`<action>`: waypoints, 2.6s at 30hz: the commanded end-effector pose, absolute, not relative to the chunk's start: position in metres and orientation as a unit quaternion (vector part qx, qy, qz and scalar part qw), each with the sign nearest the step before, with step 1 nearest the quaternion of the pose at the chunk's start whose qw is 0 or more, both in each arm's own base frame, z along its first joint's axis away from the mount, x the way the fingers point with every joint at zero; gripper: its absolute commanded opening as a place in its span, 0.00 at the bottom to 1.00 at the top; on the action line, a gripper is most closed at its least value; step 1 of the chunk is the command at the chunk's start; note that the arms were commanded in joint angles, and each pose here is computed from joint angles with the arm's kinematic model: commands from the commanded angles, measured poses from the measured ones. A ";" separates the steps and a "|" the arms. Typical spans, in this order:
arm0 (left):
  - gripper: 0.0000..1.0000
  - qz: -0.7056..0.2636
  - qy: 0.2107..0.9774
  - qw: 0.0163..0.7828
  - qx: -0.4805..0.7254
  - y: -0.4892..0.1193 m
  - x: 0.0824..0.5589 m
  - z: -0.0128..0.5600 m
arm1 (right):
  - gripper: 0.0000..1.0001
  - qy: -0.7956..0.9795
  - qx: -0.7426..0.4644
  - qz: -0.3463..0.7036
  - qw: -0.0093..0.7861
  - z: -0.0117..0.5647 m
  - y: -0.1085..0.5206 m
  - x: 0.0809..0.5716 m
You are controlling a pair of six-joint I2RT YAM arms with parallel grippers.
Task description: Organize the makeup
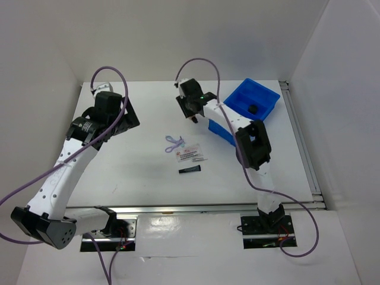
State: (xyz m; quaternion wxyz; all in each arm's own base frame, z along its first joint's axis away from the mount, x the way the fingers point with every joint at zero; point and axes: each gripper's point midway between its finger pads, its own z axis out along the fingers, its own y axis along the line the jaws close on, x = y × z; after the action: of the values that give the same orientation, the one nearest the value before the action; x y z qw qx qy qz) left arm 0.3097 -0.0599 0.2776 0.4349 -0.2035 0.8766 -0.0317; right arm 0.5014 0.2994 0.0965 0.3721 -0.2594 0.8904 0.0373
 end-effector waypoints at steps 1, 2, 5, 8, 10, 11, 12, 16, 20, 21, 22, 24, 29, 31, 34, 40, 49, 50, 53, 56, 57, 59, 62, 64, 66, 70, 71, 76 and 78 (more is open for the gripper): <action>1.00 -0.050 0.868 0.451 -0.203 -0.063 0.313 0.292 | 0.31 0.813 -0.157 -0.008 0.560 0.250 0.240 0.542; 1.00 -0.048 0.870 0.448 -0.203 -0.063 0.314 0.291 | 0.31 0.807 -0.134 -0.025 0.575 0.255 0.220 0.543; 1.00 -0.044 0.869 0.449 -0.205 -0.061 0.314 0.291 | 0.31 0.809 -0.073 -0.064 0.579 0.257 0.156 0.553; 1.00 -0.046 0.866 0.453 -0.205 -0.060 0.311 0.291 | 0.31 0.811 -0.006 -0.105 0.576 0.246 0.100 0.560; 1.00 -0.053 0.866 0.453 -0.203 -0.063 0.313 0.289 | 0.31 0.815 0.039 -0.117 0.566 0.236 0.068 0.559; 1.00 -0.057 0.868 0.451 -0.201 -0.065 0.312 0.289 | 0.31 0.808 0.060 -0.126 0.572 0.241 0.056 0.561; 1.00 -0.057 0.868 0.451 -0.201 -0.065 0.312 0.289 | 0.31 0.813 0.074 -0.143 0.560 0.226 0.043 0.562; 1.00 -0.056 0.873 0.442 -0.198 -0.068 0.316 0.282 | 0.31 0.817 0.115 -0.179 0.536 0.194 0.002 0.563; 1.00 -0.056 0.874 0.438 -0.202 -0.068 0.315 0.279 | 0.33 0.816 0.134 -0.189 0.529 0.176 -0.020 0.562; 1.00 -0.056 0.874 0.438 -0.202 -0.068 0.315 0.279 | 0.33 0.818 0.140 -0.190 0.524 0.169 -0.025 0.563; 1.00 -0.058 0.872 0.441 -0.202 -0.068 0.317 0.280 | 0.33 0.817 0.144 -0.197 0.522 0.164 -0.027 0.564; 1.00 -0.062 0.873 0.440 -0.200 -0.070 0.316 0.280 | 0.34 0.818 0.143 -0.197 0.520 0.157 -0.027 0.566; 1.00 -0.062 0.873 0.440 -0.200 -0.070 0.316 0.280 | 0.36 0.819 0.136 -0.196 0.521 0.152 -0.024 0.580; 1.00 -0.062 0.873 0.440 -0.200 -0.070 0.316 0.280 | 0.38 0.818 0.129 -0.201 0.523 0.152 -0.024 0.587; 1.00 -0.062 0.873 0.440 -0.200 -0.071 0.319 0.282 | 0.44 0.819 0.097 -0.216 0.522 0.146 -0.010 0.591; 1.00 -0.066 0.874 0.439 -0.199 -0.072 0.317 0.283 | 0.89 0.817 0.085 -0.191 0.538 0.155 0.018 0.598; 1.00 -0.072 0.874 0.437 -0.201 -0.074 0.318 0.281 | 0.61 0.817 0.096 -0.075 0.564 0.212 0.049 0.587; 1.00 -0.072 0.874 0.437 -0.201 -0.074 0.318 0.281 | 0.52 0.821 0.103 -0.061 0.559 0.214 0.053 0.586; 1.00 -0.072 0.874 0.437 -0.201 -0.075 0.319 0.279 | 0.35 0.835 0.086 -0.001 0.543 0.232 0.077 0.570; 1.00 -0.073 0.876 0.436 -0.195 -0.076 0.319 0.277 | 0.39 0.854 0.027 0.078 0.513 0.236 0.131 0.534; 1.00 -0.073 0.876 0.436 -0.195 -0.076 0.319 0.277 | 0.43 0.866 0.005 0.097 0.490 0.221 0.147 0.517; 1.00 -0.070 0.875 0.437 -0.197 -0.075 0.320 0.277 | 0.60 0.867 -0.027 0.125 0.481 0.226 0.173 0.486; 1.00 -0.045 0.877 0.437 -0.196 -0.067 0.321 0.271 | 0.72 0.881 -0.083 0.151 0.441 0.200 0.217 0.435; 1.00 -0.032 0.877 0.438 -0.195 -0.063 0.321 0.268 | 0.84 0.890 -0.120 0.170 0.405 0.180 0.247 0.405; 1.00 -0.023 0.880 0.432 -0.196 -0.061 0.321 0.264 | 0.90 0.900 -0.143 0.168 0.376 0.156 0.265 0.391; 1.00 -0.030 0.879 0.434 -0.195 -0.063 0.322 0.267 | 0.86 0.914 -0.182 0.165 0.324 0.115 0.306 0.363; 1.00 -0.032 0.877 0.437 -0.195 -0.063 0.320 0.270 | 0.84 0.913 -0.190 0.172 0.319 0.106 0.315 0.362; 1.00 -0.045 0.877 0.437 -0.195 -0.066 0.318 0.272 | 0.81 0.917 -0.181 0.187 0.303 0.083 0.329 0.369; 1.00 -0.049 0.878 0.436 -0.194 -0.068 0.318 0.272 | 0.78 0.917 -0.183 0.190 0.298 0.074 0.334 0.372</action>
State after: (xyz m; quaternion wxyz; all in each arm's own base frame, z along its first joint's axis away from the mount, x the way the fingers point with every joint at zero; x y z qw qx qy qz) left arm 0.3170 -0.0677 0.2631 0.4221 -0.1952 0.8845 -0.0388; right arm 0.3597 0.3218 0.0636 0.2807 -0.1942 0.9248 0.1679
